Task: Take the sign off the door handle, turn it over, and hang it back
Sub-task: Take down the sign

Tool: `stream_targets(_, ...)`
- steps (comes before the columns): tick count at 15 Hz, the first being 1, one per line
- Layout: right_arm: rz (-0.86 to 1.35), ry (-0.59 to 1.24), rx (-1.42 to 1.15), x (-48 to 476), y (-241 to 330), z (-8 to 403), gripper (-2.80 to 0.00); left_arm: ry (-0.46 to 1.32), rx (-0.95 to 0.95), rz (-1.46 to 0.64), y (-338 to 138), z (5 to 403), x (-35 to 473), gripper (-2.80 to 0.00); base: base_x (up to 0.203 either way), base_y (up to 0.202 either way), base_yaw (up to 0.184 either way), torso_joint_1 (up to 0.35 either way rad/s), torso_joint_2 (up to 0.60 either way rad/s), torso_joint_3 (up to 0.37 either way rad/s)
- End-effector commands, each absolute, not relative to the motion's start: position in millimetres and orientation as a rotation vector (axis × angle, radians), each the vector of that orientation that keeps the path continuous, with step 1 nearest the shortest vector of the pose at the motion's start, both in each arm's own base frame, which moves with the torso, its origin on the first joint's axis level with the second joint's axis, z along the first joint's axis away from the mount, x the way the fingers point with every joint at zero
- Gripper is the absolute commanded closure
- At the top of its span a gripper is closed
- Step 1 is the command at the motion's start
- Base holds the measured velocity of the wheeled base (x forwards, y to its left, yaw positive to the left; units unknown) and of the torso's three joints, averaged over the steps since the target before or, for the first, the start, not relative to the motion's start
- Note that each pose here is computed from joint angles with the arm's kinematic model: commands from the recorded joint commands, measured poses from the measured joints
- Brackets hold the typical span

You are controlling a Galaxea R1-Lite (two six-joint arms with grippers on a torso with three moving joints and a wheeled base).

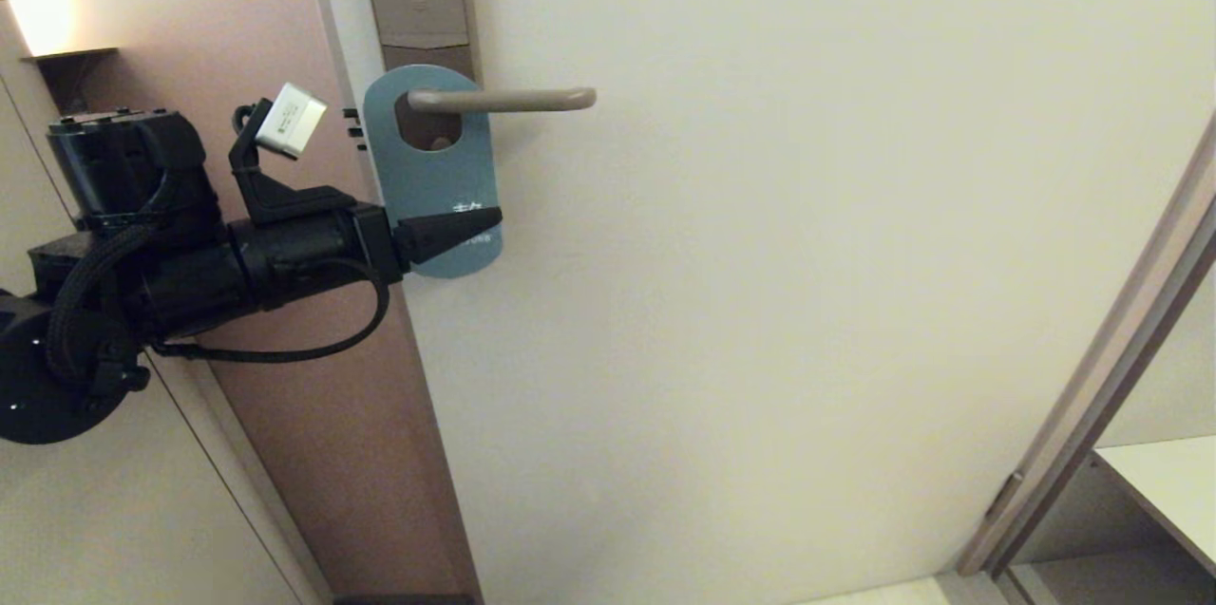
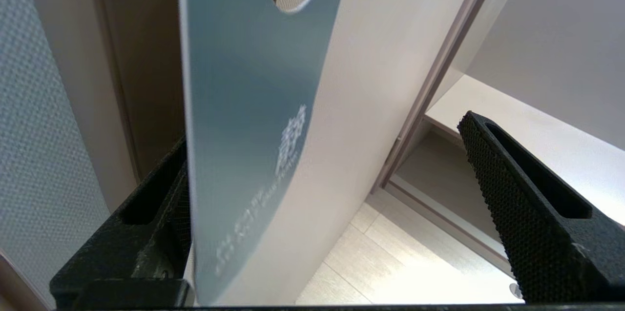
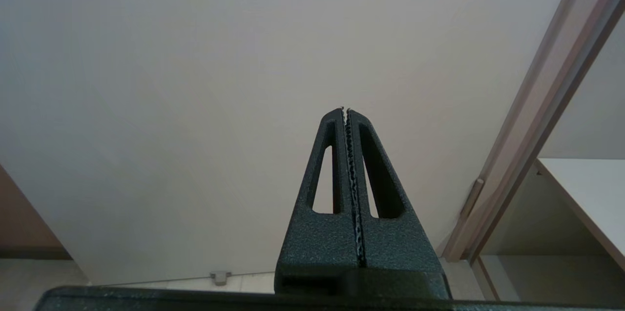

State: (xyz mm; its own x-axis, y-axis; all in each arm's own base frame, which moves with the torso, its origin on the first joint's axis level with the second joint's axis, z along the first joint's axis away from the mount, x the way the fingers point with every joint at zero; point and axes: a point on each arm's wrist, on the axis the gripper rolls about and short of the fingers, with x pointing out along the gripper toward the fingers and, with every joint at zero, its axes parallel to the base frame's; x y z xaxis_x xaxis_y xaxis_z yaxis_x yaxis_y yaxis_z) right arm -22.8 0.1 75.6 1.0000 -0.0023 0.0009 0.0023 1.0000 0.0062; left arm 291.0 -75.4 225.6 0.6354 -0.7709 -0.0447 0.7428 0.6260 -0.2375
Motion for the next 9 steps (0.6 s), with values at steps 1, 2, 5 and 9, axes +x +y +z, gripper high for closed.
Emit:
stream_targets(1,-0.002,-0.002,0.006,-22.8,0.0,75.6,0.00,0.145,-0.205,-0.876,-75.5,225.5,290.5,-2.80,0.000,0.000,0.000,0.000,0.00,0.000)
stream_targets(2,-0.002,-0.001,0.006,-22.8,0.1,75.7,0.00,0.144,-0.203,-0.875,-75.4,225.5,290.6,-2.80,0.000,0.000,0.000,0.000,0.00,0.000)
stream_targets(5,-0.002,-0.002,0.006,-22.8,0.0,75.6,0.00,0.126,-0.198,-0.877,-75.7,226.3,291.7,0.00,0.000,0.000,0.000,0.000,0.00,0.000)
stream_targets(9,0.000,-0.002,0.006,-22.8,0.1,75.6,0.00,0.107,-0.209,-0.882,-75.6,231.2,289.1,0.00,0.000,0.000,0.000,0.000,0.00,0.000)
